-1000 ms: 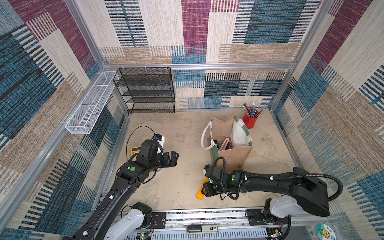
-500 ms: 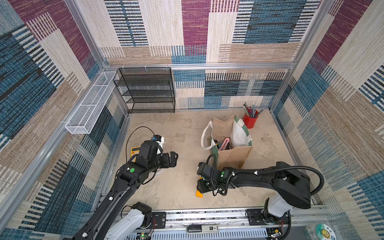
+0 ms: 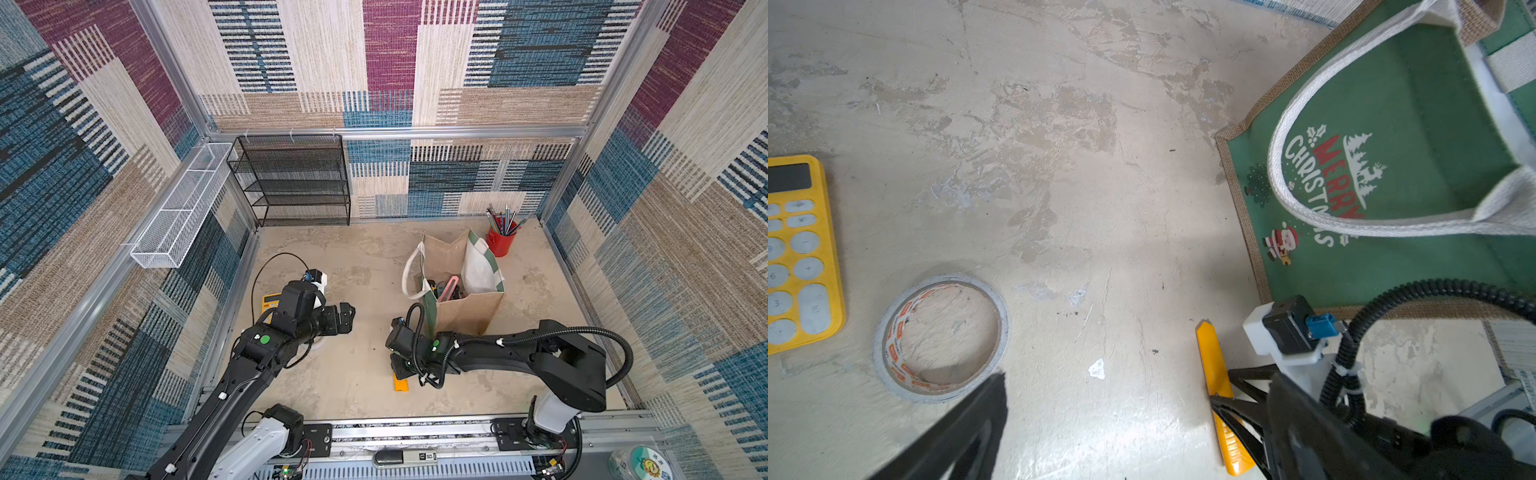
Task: Place the art knife into the pouch
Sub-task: Pick up the utility knife at the center of the board.
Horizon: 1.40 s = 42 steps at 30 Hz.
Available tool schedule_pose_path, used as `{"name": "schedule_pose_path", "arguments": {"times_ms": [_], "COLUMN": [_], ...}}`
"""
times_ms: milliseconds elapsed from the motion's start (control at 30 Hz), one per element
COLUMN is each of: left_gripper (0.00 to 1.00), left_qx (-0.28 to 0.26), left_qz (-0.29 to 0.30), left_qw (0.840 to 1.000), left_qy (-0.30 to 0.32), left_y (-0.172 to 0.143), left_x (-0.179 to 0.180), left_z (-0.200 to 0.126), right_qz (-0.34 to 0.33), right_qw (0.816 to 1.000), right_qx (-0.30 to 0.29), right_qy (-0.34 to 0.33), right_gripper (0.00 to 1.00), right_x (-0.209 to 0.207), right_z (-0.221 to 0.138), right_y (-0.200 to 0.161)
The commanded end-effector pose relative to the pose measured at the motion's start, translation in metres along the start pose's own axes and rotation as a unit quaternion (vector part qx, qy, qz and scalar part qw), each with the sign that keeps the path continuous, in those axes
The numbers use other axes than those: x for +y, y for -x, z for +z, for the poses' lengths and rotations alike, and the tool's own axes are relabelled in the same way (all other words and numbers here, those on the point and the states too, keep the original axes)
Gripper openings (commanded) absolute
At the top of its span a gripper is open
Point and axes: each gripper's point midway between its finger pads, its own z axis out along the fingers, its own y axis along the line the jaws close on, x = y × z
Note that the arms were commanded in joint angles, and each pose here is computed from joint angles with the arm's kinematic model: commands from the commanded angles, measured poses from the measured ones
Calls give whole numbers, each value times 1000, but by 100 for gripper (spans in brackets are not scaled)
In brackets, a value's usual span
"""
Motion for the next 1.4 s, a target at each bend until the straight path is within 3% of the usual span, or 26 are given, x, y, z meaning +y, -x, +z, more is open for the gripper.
{"name": "schedule_pose_path", "arguments": {"times_ms": [0,300,500,800,1100,1233,1367], "left_gripper": [99,99,99,99,99,99,99], "left_qx": [4,4,2,8,9,13,15], "left_qz": [-2,-3,-1,-5,-4,-6,-6], "left_qw": [1000,1000,1000,1000,1000,1000,1000], "left_qy": [3,2,3,-6,-3,-5,-4], "left_y": [-3,-3,-2,-3,-2,-3,-4], "left_x": [2,1,2,-1,-1,-2,-2], "left_z": [1,0,-2,5,5,8,9], "right_qz": [-16,-31,-2,-12,-43,-44,-46], "right_qw": [995,992,996,993,986,987,988], "right_qx": [53,75,84,111,123,117,108], "right_qy": [-87,-95,-37,-48,-102,-101,-104], "right_gripper": [42,44,46,46,45,36,35], "right_x": [-39,-34,-25,-32,-51,-50,-49], "right_z": [-1,-6,-18,-12,-15,-15,-13], "right_y": [-31,-50,-66,-82,-96,-93,-89]}}
